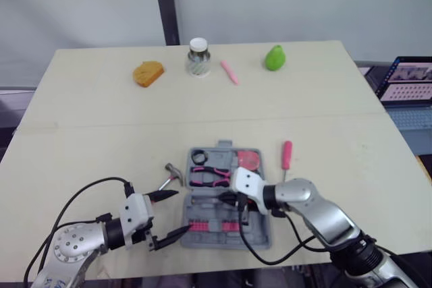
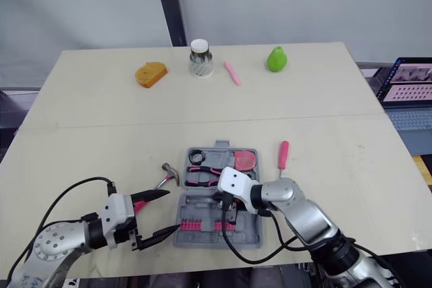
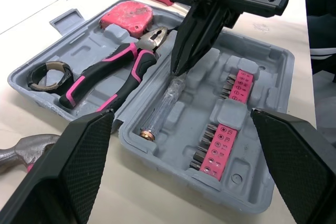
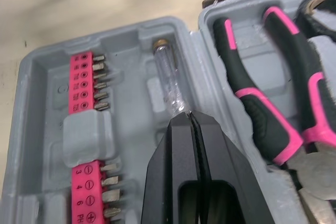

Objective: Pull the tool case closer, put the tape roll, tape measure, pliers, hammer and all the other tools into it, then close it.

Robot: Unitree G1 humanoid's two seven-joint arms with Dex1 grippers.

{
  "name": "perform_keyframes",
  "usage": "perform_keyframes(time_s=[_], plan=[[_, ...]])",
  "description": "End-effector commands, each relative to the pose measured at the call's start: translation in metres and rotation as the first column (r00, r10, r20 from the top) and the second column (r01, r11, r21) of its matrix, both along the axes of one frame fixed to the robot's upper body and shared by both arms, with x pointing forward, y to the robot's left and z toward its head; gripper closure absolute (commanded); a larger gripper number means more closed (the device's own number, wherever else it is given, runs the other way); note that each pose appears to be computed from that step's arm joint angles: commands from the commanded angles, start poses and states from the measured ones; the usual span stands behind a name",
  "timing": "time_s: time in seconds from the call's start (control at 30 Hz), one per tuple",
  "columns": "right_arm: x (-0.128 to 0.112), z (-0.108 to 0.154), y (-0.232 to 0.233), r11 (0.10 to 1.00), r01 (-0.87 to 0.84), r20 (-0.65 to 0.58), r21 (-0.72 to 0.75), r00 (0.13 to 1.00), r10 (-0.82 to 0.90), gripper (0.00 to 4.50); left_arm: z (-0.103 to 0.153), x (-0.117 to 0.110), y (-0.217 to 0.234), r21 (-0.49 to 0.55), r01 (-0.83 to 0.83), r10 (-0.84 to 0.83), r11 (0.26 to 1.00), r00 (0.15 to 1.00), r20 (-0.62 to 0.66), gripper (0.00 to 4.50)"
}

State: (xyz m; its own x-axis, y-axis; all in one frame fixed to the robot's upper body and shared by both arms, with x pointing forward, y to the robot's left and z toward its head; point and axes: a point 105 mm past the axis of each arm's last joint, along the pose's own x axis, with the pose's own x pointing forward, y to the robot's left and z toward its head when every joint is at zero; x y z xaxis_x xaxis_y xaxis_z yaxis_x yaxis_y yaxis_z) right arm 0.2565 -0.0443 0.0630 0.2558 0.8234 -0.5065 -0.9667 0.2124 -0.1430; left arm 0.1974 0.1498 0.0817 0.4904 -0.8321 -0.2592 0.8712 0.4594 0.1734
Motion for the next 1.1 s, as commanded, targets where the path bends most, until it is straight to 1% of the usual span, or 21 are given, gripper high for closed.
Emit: perform_keyframes(time_s=[0.03, 0.5, 0.7, 0.83, 0.9, 0.93, 1.0, 1.1], plan=[[-0.003, 0.001, 0.004, 1.0, -0.022, 0.014, 0.006, 1.0, 0.022, 4.45, 0.006, -0.003, -0.005, -0.015, 0.012, -0.011, 1.0, 1.0, 0.023, 0.0], [-0.001, -0.015, 0.002, 0.998, -0.014, 0.004, -0.064, 1.0, 0.014, 4.45, 0.005, -0.004, -0.007, -0.021, 0.009, -0.009, 1.0, 1.0, 0.02, 0.0], [-0.005, -0.028, -0.003, 0.991, -0.028, -0.016, -0.133, 1.0, 0.026, 4.45, 0.005, -0.004, -0.008, -0.022, 0.007, -0.006, 1.0, 1.0, 0.02, 0.0], [-0.006, -0.037, -0.009, 0.979, -0.04, -0.005, -0.2, 0.999, 0.039, 4.45, 0.005, -0.005, -0.008, -0.023, 0.008, -0.007, 1.0, 1.0, 0.018, 0.0], [-0.006, -0.041, -0.01, 0.977, -0.033, -0.026, -0.209, 0.999, 0.028, 4.45, 0.005, -0.005, -0.008, -0.025, 0.008, -0.008, 1.0, 1.0, 0.017, 0.0], [-0.006, -0.044, -0.013, 0.968, -0.043, -0.012, -0.245, 0.999, 0.041, 4.45, 0.005, -0.005, -0.008, -0.025, 0.008, -0.008, 1.0, 1.0, 0.017, 0.0], [-0.006, -0.046, -0.014, 0.968, -0.032, -0.031, -0.248, 0.999, 0.025, 4.45, 0.005, -0.005, -0.008, -0.026, 0.008, -0.007, 1.0, 1.0, 0.016, 0.0], [-0.005, -0.05, -0.018, 0.957, -0.035, -0.037, -0.289, 0.999, 0.025, 4.45, 0.005, -0.005, -0.008, -0.026, 0.008, -0.008, 1.0, 1.0, 0.014, 0.0]])
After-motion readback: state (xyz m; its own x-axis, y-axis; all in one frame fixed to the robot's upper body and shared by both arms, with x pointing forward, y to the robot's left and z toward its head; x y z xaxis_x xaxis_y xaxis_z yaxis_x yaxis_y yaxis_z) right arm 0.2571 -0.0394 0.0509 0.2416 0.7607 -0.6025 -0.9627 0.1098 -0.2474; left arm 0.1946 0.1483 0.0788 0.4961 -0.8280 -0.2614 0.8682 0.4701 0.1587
